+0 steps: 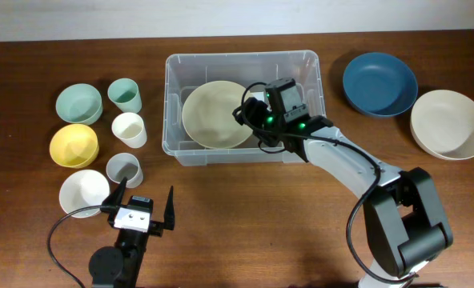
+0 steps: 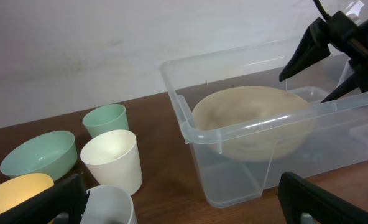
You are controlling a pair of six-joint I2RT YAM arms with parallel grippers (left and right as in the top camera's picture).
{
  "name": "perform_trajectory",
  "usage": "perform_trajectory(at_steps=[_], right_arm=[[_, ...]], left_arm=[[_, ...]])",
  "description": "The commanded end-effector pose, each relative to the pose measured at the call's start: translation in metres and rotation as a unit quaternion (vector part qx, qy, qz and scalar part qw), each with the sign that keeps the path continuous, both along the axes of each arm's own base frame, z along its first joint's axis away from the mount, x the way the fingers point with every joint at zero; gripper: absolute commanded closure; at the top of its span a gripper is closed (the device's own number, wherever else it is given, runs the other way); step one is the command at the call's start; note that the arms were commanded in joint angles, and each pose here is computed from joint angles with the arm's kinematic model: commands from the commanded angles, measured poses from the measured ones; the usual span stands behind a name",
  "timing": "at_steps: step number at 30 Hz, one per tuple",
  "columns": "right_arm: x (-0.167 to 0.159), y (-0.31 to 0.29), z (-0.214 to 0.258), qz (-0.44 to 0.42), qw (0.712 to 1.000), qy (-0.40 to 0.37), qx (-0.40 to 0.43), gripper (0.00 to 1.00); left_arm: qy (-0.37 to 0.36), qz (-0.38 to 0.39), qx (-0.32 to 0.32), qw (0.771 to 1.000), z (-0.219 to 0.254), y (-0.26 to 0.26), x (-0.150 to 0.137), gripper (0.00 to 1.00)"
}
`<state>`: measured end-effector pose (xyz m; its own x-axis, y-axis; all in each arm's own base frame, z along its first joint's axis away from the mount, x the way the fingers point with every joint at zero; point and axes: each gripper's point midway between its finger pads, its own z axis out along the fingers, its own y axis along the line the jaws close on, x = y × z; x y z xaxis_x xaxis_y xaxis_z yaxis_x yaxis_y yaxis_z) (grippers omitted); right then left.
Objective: Pack container
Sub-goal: 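Lower the cream bowl into the bin and open the right gripper, then move the right gripper to the back cream bowl and grip its rim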
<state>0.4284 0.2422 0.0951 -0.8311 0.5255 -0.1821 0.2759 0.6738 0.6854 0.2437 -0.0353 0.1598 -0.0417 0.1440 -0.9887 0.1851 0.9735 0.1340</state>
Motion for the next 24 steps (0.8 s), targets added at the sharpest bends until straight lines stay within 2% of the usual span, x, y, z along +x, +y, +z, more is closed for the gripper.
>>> perform_trajectory(at_steps=[1,6,10,12,14,17,19,24], right_arm=[[0.013,-0.001,0.024,0.016,0.999,-0.028,0.002,0.14],[0.029,-0.027,0.052,0.014,0.997,-0.043,-0.066,0.09],[0.047,-0.069,0.102,-0.008,0.988,-0.064,-0.138,0.05],[0.053,-0.11,0.137,-0.048,0.979,-0.068,-0.184,0.01],[0.053,-0.15,0.164,-0.097,0.97,-0.063,-0.213,0.01],[0.044,-0.218,0.197,-0.164,0.961,-0.042,-0.221,0.01],[0.031,-0.263,0.202,-0.205,0.955,-0.012,-0.215,0.01],[-0.021,-0.37,0.163,-0.327,0.919,0.124,-0.183,0.01]], left_arm=[[-0.002,0.006,0.008,1.0,0.0,0.003,0.0,0.0],[-0.002,0.006,0.008,1.0,0.0,0.003,0.0,0.0],[-0.002,0.006,0.008,1.0,0.0,0.003,0.0,0.0],[-0.002,0.006,0.008,1.0,0.0,0.003,0.0,0.0],[-0.002,0.006,0.008,1.0,0.0,0.003,0.0,0.0],[-0.002,0.006,0.008,1.0,0.0,0.003,0.0,0.0],[-0.002,0.006,0.008,1.0,0.0,0.003,0.0,0.0],[-0.002,0.006,0.008,1.0,0.0,0.003,0.0,0.0]])
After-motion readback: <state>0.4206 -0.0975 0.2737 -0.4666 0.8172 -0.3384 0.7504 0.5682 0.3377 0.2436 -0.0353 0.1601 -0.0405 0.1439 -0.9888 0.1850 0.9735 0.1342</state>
